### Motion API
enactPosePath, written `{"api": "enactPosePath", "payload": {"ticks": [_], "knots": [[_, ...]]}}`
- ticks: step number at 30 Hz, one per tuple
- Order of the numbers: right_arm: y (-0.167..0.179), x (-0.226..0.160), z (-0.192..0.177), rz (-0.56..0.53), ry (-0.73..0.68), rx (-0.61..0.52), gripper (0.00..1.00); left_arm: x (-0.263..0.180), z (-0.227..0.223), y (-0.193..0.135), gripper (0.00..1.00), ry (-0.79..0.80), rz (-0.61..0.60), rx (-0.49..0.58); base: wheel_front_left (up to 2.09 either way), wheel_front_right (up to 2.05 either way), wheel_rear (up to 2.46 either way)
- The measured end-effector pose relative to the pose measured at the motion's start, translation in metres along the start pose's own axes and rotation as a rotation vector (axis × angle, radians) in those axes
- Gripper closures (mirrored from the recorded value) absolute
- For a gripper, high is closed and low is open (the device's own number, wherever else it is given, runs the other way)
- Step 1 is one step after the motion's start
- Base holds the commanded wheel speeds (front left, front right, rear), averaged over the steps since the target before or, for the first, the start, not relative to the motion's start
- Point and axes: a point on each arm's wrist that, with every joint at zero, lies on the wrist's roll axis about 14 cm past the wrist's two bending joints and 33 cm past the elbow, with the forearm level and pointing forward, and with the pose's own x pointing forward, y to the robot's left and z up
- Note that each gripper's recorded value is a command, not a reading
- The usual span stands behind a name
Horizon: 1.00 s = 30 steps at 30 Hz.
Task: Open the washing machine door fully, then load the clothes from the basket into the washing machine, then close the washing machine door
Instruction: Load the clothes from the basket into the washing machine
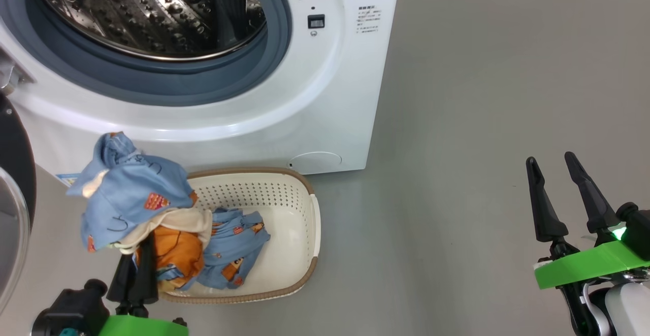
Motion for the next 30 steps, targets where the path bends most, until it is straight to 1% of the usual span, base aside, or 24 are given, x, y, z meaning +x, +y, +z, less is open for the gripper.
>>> {"api": "enactPosePath", "payload": {"ticks": [8, 13, 21, 30], "knots": [[0.000, 0.002, -0.006, 0.000, 0.014, 0.004, 0.00, 0.002, -0.002, -0.004, 1.00, -0.002, -0.010, -0.003, 0.00, 0.00, 0.00], [-0.003, 0.004, -0.016, -0.012, 0.037, 0.010, 0.00, 0.019, -0.002, -0.006, 1.00, -0.011, -0.016, -0.003, 0.00, 0.00, 0.00], [-0.007, 0.030, -0.021, -0.014, 0.028, 0.011, 0.00, 0.074, 0.011, -0.007, 1.00, -0.073, -0.035, 0.008, 0.00, 0.00, 0.00], [-0.015, 0.057, -0.045, -0.022, 0.060, 0.015, 0.00, 0.154, 0.019, -0.012, 1.00, -0.128, -0.076, 0.052, 0.00, 0.00, 0.00]]}}
